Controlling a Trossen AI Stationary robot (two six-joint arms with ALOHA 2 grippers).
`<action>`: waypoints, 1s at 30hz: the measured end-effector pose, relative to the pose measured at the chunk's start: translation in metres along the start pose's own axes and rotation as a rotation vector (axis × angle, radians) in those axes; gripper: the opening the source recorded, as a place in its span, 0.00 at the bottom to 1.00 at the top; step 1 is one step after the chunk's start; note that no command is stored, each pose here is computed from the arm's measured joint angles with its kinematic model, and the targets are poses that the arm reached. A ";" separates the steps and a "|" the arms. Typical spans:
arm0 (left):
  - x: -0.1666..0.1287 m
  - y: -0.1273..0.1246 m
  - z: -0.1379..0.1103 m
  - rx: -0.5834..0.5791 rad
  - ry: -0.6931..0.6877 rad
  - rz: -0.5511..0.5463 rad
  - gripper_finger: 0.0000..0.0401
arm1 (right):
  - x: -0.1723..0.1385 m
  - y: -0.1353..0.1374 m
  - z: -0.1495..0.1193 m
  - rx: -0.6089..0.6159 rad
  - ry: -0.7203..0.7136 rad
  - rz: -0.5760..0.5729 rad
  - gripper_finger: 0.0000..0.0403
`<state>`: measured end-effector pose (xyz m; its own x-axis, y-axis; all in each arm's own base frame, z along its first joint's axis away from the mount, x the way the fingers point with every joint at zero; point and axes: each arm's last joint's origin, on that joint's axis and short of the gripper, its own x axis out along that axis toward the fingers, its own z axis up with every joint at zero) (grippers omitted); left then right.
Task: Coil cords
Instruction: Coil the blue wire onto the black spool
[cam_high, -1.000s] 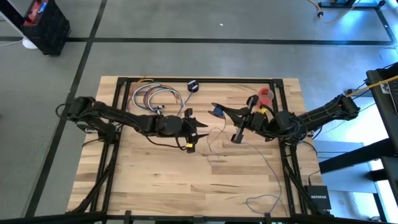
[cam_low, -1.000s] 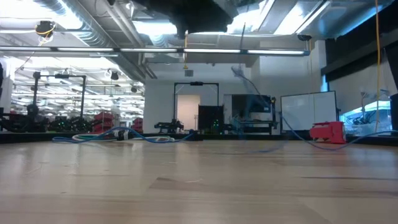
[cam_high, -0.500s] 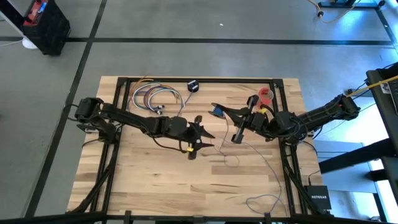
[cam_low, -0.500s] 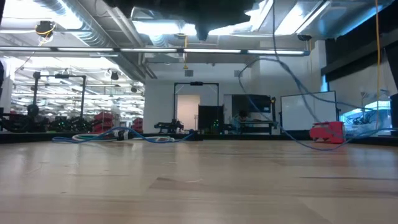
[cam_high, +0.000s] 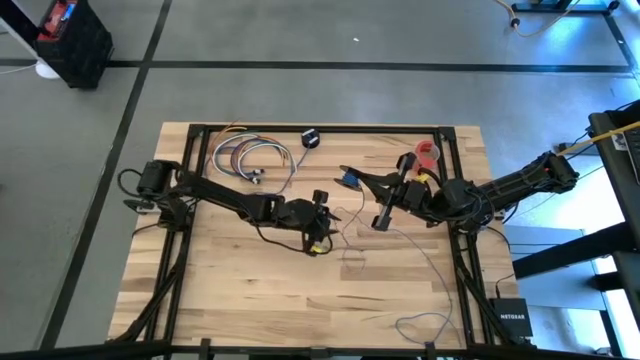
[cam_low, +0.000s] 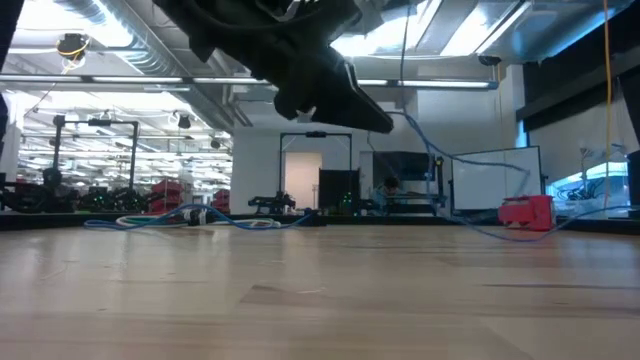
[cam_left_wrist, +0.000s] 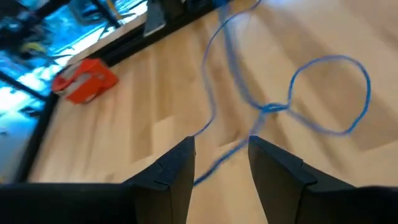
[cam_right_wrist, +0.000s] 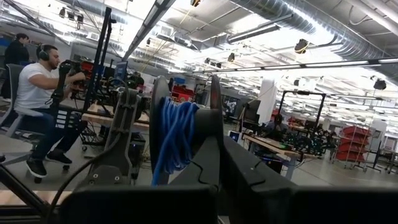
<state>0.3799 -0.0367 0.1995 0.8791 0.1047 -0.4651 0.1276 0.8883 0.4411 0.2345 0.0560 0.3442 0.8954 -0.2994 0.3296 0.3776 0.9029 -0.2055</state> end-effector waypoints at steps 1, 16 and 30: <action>0.000 0.000 0.000 0.013 0.006 0.012 0.36 | 0.000 0.000 0.000 0.000 0.000 0.000 0.01; -0.001 -0.005 0.000 0.068 0.017 -0.001 0.02 | 0.000 0.000 -0.001 -0.004 0.005 0.002 0.01; -0.036 -0.034 -0.043 -0.241 0.596 -0.146 0.01 | 0.000 -0.005 0.001 -0.072 0.044 -0.137 0.01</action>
<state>0.3245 -0.0511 0.1680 0.4471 0.1437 -0.8829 0.0588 0.9801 0.1893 0.2322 0.0519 0.3459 0.8435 -0.4328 0.3182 0.5111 0.8289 -0.2273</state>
